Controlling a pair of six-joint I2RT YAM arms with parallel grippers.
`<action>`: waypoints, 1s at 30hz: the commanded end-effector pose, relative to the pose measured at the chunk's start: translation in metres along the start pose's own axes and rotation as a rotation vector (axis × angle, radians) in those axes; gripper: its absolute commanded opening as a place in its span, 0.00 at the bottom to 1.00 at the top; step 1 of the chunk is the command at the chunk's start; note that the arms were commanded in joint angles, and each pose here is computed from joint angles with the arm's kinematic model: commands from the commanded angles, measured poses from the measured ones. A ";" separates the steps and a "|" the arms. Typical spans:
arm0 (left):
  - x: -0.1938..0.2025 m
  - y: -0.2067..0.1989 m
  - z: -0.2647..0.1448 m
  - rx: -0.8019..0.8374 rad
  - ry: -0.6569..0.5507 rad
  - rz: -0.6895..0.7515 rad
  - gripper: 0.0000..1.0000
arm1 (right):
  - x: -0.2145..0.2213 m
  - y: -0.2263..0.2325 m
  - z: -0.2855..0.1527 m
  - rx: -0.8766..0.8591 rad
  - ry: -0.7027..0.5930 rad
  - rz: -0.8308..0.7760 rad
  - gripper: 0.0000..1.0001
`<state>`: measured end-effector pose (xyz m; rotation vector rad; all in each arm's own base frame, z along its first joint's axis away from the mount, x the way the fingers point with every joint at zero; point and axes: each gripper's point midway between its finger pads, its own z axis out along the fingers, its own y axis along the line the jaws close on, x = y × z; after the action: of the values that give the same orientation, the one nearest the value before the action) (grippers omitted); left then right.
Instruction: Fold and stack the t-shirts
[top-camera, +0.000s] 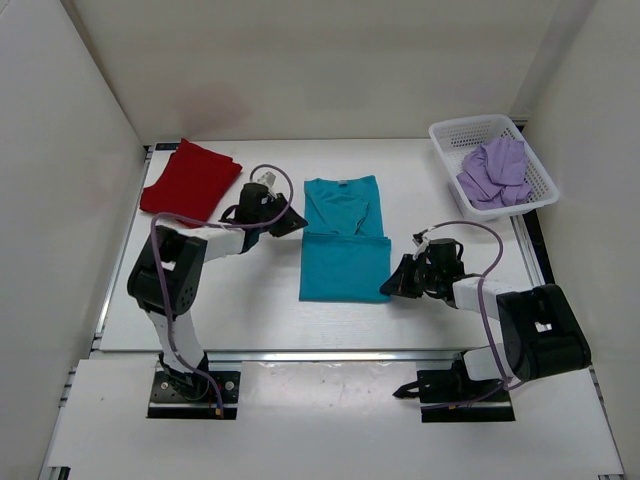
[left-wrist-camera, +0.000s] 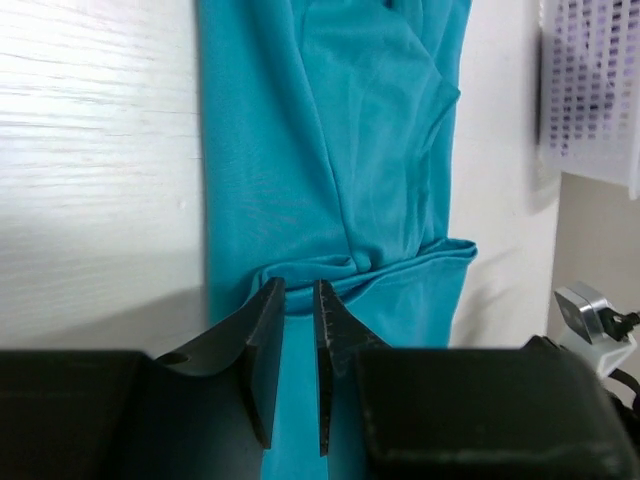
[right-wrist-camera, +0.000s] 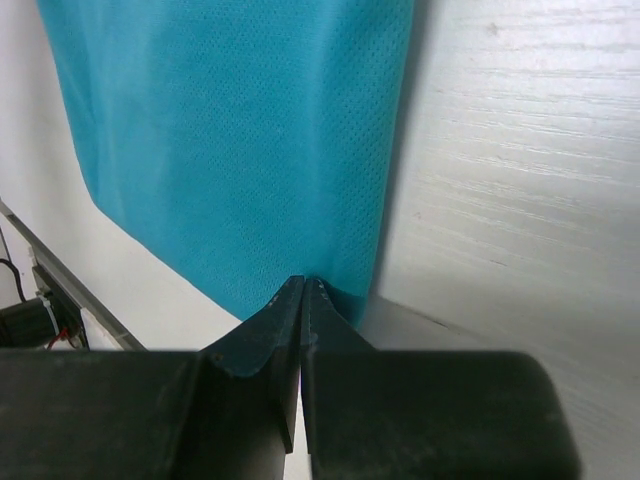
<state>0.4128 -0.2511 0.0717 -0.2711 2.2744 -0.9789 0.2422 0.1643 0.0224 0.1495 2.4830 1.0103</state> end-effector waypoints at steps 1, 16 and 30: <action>-0.025 -0.051 -0.038 0.075 -0.121 0.122 0.29 | -0.009 0.000 0.003 -0.015 -0.033 -0.037 0.00; 0.036 -0.035 -0.006 0.058 0.031 0.140 0.24 | -0.011 0.002 -0.002 -0.020 -0.046 -0.052 0.01; 0.014 0.017 0.012 0.042 0.021 -0.069 0.28 | -0.001 -0.010 0.002 0.020 -0.015 -0.036 0.00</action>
<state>0.4124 -0.2539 0.0332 -0.2749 2.3283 -0.9569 0.2431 0.1630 0.0208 0.1235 2.4727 1.0054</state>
